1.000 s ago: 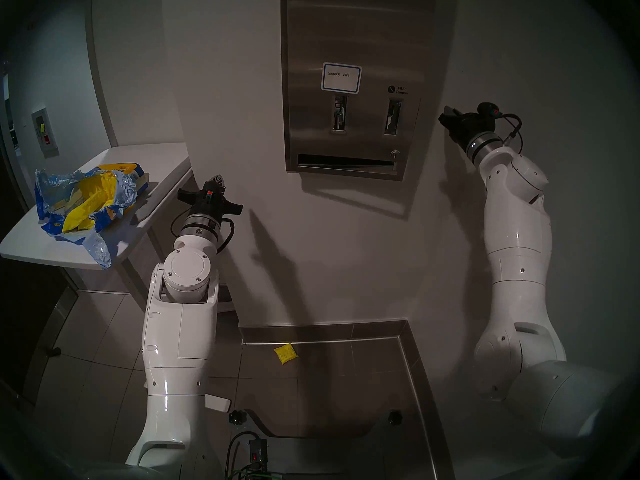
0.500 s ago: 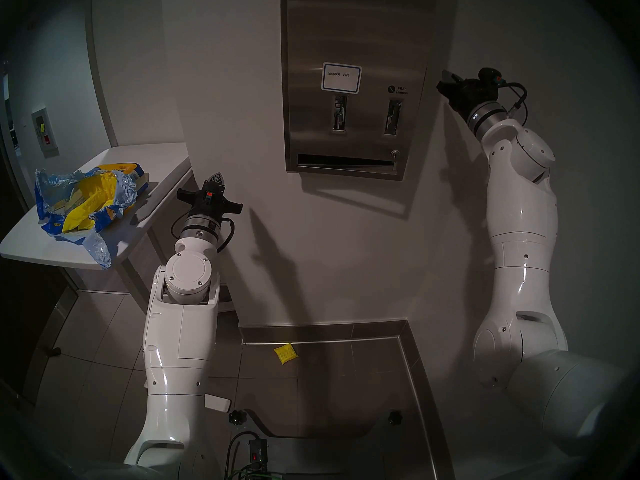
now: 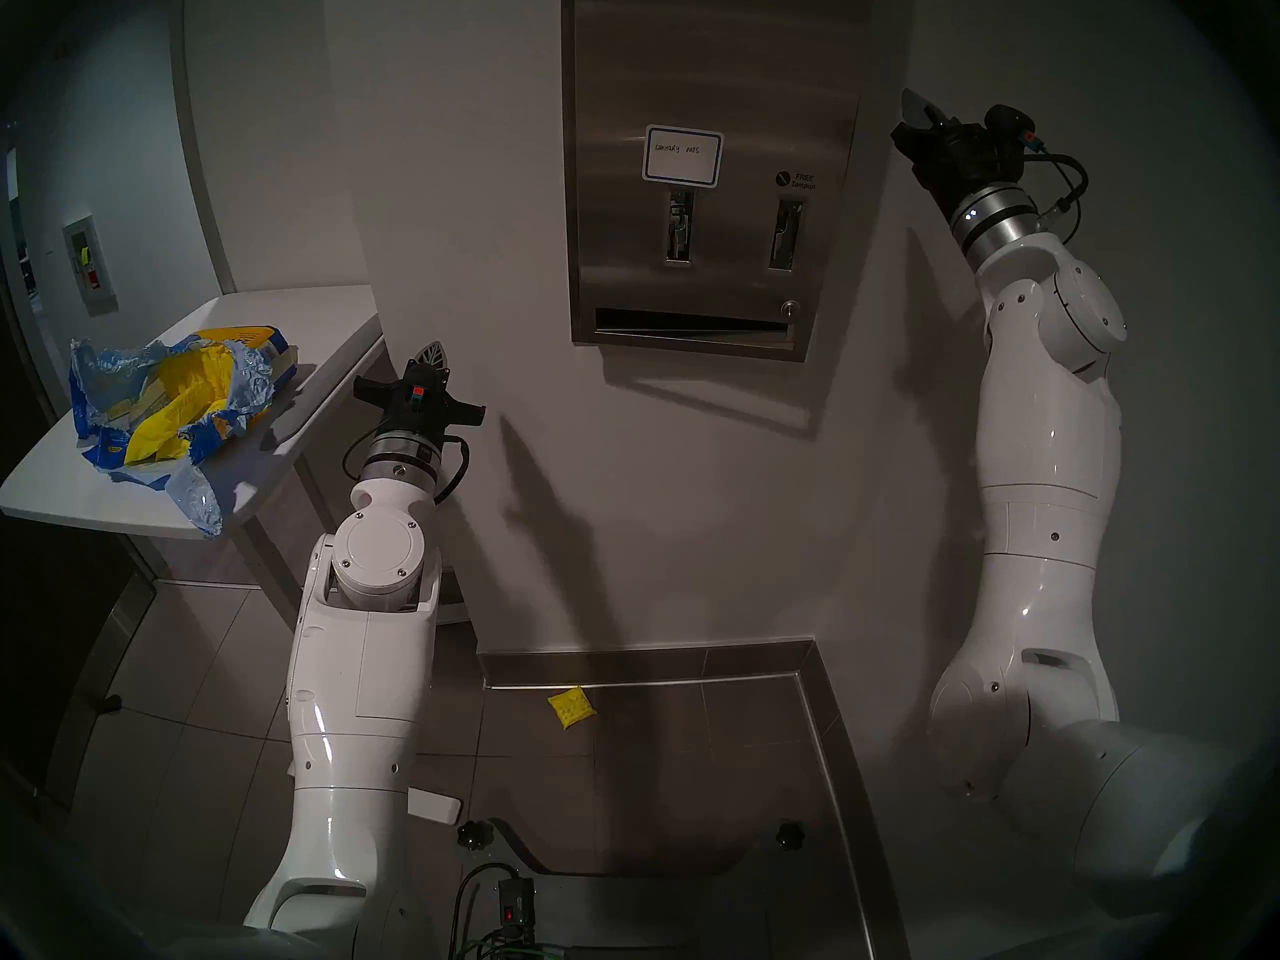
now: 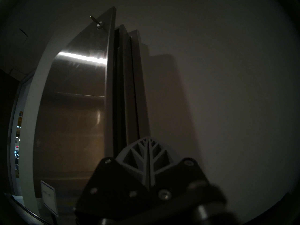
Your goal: Open the dispenser door, put the pads inside, close the door
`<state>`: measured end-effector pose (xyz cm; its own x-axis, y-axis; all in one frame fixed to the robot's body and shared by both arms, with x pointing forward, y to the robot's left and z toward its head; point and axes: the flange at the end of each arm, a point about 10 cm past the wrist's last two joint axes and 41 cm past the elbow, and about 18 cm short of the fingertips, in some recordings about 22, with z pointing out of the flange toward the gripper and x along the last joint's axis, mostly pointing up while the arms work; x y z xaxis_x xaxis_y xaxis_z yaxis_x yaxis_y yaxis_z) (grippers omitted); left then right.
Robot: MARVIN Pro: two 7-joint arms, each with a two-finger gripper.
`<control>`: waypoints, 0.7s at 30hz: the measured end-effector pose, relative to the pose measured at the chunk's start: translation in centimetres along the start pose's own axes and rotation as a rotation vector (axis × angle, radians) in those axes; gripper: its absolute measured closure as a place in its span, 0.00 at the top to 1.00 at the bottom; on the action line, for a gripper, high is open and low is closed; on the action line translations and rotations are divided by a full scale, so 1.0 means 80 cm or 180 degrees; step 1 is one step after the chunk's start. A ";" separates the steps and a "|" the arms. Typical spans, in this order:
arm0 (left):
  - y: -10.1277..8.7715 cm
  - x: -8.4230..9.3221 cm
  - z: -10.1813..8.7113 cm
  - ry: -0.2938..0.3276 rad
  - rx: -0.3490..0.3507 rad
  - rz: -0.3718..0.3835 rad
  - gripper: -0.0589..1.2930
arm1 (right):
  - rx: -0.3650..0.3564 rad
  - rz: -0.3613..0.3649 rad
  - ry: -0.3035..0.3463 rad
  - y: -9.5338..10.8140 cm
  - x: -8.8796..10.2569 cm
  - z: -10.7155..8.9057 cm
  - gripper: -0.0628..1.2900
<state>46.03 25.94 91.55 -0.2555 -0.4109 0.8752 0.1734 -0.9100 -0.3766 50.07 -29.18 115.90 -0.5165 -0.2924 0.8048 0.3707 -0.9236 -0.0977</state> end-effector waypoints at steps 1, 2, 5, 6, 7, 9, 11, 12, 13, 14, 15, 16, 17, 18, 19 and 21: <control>0.000 0.000 0.000 0.0004 0.0001 0.0000 0.03 | 0.0032 0.0008 0.0005 -0.002 -0.002 -0.001 0.02; 0.000 0.000 0.000 0.0010 0.0003 0.0001 0.03 | 0.0088 0.0018 0.0009 -0.007 -0.006 -0.002 0.02; 0.000 0.000 0.000 0.0022 0.0007 0.0002 0.03 | 0.0201 0.0023 0.0021 -0.016 -0.012 -0.001 0.02; 0.000 0.000 0.000 0.0027 0.0009 0.0002 0.03 | 0.0250 0.0017 0.0030 -0.019 -0.014 0.000 0.02; 0.000 0.000 0.000 0.0028 0.0010 0.0002 0.03 | 0.0257 0.0016 0.0031 -0.020 -0.014 0.000 0.02; 0.000 0.000 0.000 0.0034 0.0012 0.0002 0.03 | 0.0296 0.0011 0.0041 -0.022 -0.017 0.001 0.02; 0.000 0.000 0.000 0.0040 0.0013 0.0002 0.03 | 0.0328 0.0007 0.0047 -0.023 -0.020 0.001 0.02; 0.000 0.000 0.000 0.0041 0.0014 0.0002 0.03 | 0.0335 0.0006 0.0048 -0.023 -0.021 0.001 0.02; 0.000 0.000 0.000 0.0043 0.0015 0.0002 0.03 | 0.0347 0.0005 0.0048 -0.023 -0.023 0.002 0.02; 0.000 -0.001 0.000 0.0046 0.0016 0.0002 0.03 | 0.0355 0.0005 0.0042 -0.022 -0.026 0.002 0.02; 0.000 -0.001 0.000 0.0048 0.0017 0.0003 0.03 | 0.0358 0.0007 0.0036 -0.022 -0.028 0.002 0.02; 0.000 0.000 0.000 0.0050 0.0017 0.0003 0.03 | 0.0360 0.0012 0.0023 -0.020 -0.031 0.002 0.02; 0.000 0.000 0.000 0.0052 0.0017 0.0003 0.03 | 0.0362 0.0017 0.0011 -0.018 -0.035 0.003 0.02; 0.000 0.000 0.000 0.0053 0.0018 0.0004 0.03 | 0.0361 0.0022 0.0000 -0.017 -0.037 0.003 0.02; 0.000 0.000 0.000 0.0054 0.0018 0.0004 0.03 | 0.0360 0.0027 -0.0012 -0.016 -0.040 0.003 0.02; 0.000 0.000 0.000 0.0055 0.0018 0.0004 0.03 | 0.0354 0.0045 -0.0052 -0.012 -0.049 0.004 0.02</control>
<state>46.07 25.96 91.53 -0.2718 -0.4131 0.8692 0.1792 -0.9091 -0.3760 51.95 -27.05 113.05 -0.4984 -0.3003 0.8133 0.4617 -0.8859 -0.0441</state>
